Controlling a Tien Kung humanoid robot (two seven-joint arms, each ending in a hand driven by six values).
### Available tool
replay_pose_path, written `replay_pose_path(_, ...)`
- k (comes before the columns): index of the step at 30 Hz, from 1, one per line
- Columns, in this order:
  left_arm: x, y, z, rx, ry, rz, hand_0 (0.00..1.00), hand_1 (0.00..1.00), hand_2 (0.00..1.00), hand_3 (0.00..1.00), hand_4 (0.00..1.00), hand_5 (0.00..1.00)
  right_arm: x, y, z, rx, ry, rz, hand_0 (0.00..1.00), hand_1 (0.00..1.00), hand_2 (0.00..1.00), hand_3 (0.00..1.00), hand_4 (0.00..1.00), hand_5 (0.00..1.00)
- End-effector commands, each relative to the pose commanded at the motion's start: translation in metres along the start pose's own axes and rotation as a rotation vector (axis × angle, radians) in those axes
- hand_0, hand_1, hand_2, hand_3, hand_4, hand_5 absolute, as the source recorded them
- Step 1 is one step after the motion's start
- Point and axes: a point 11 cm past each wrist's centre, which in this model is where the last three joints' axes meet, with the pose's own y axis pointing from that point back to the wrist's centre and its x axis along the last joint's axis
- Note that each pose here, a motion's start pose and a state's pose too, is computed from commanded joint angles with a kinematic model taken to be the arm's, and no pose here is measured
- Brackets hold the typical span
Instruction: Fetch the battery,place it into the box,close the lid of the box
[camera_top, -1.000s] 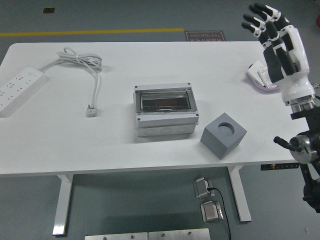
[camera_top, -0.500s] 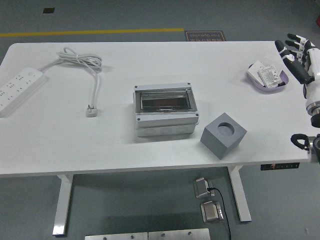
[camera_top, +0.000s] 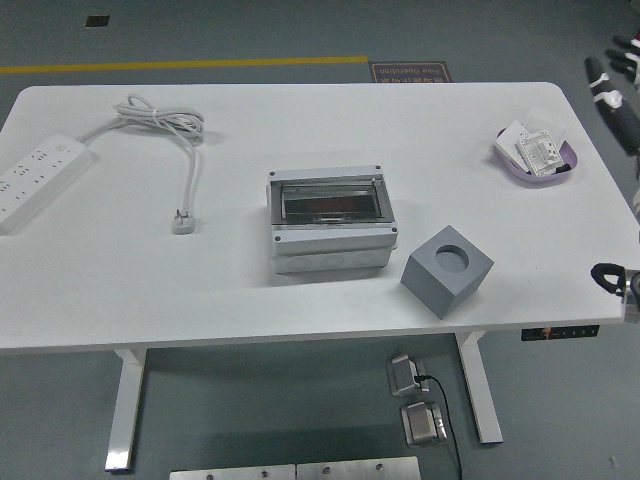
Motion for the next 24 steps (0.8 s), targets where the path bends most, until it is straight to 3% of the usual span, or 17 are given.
replay_pose_path(3, -0.005, 0.001, 0.003, -0.007, 0.003, -0.007, 0.644, 0.633, 0.532, 0.630, 0.748, 0.140, 0.021, -0.005, -0.003, -0.002, 0.085, 0.125, 0.881, 0.793, 0.808, 0.810, 0.859, 0.672)
replay_pose_path(4, -0.005, 0.001, 0.004, -0.010, 0.004, -0.009, 0.646, 0.633, 0.532, 0.630, 0.750, 0.153, 0.024, -0.006, -0.004, 0.010, 0.115, 0.152, 0.811, 0.813, 0.878, 0.812, 0.817, 0.678)
replay_pose_path(8, -0.007, 0.003, 0.008, -0.023, 0.010, -0.011, 0.646, 0.633, 0.532, 0.630, 0.750, 0.153, 0.028, -0.004, -0.014, 0.111, 0.204, 0.218, 0.811, 0.813, 0.878, 0.812, 0.817, 0.678)
replay_pose_path(9, -0.008, 0.003, 0.008, -0.025, 0.010, -0.013, 0.646, 0.633, 0.532, 0.630, 0.750, 0.153, 0.025, -0.004, -0.014, 0.123, 0.187, 0.214, 0.811, 0.813, 0.878, 0.812, 0.817, 0.678)
replay_pose_path(10, -0.009, 0.003, 0.009, -0.025, 0.010, -0.014, 0.653, 0.634, 0.533, 0.631, 0.751, 0.154, 0.021, -0.003, -0.013, 0.132, 0.165, 0.204, 0.862, 0.896, 0.957, 0.877, 0.697, 0.600)
replay_pose_path(15, -0.013, 0.004, 0.010, -0.028, 0.004, -0.024, 0.653, 0.634, 0.533, 0.631, 0.751, 0.154, -0.004, 0.000, -0.012, 0.181, 0.005, 0.078, 0.862, 0.896, 0.957, 0.877, 0.697, 0.600)
replay_pose_path(16, -0.013, 0.004, 0.011, -0.029, 0.003, -0.024, 0.650, 0.635, 0.531, 0.631, 0.750, 0.157, -0.007, 0.000, -0.013, 0.194, -0.028, 0.054, 0.805, 0.909, 0.976, 0.887, 0.727, 0.608)
replay_pose_path(21, -0.008, 0.004, 0.013, -0.032, 0.003, -0.017, 0.650, 0.635, 0.531, 0.631, 0.750, 0.157, -0.015, 0.001, -0.024, 0.265, -0.232, -0.045, 0.805, 0.909, 0.976, 0.887, 0.727, 0.608)
replay_pose_path(22, -0.007, 0.004, 0.013, -0.032, 0.004, -0.015, 0.647, 0.635, 0.532, 0.631, 0.750, 0.157, -0.013, 0.000, -0.027, 0.277, -0.272, -0.051, 0.767, 0.844, 0.893, 0.858, 0.831, 0.702)
replay_pose_path(24, -0.004, 0.004, 0.013, -0.030, 0.005, -0.010, 0.647, 0.635, 0.532, 0.631, 0.750, 0.157, -0.006, -0.001, -0.033, 0.302, -0.364, -0.053, 0.767, 0.844, 0.893, 0.858, 0.831, 0.702)
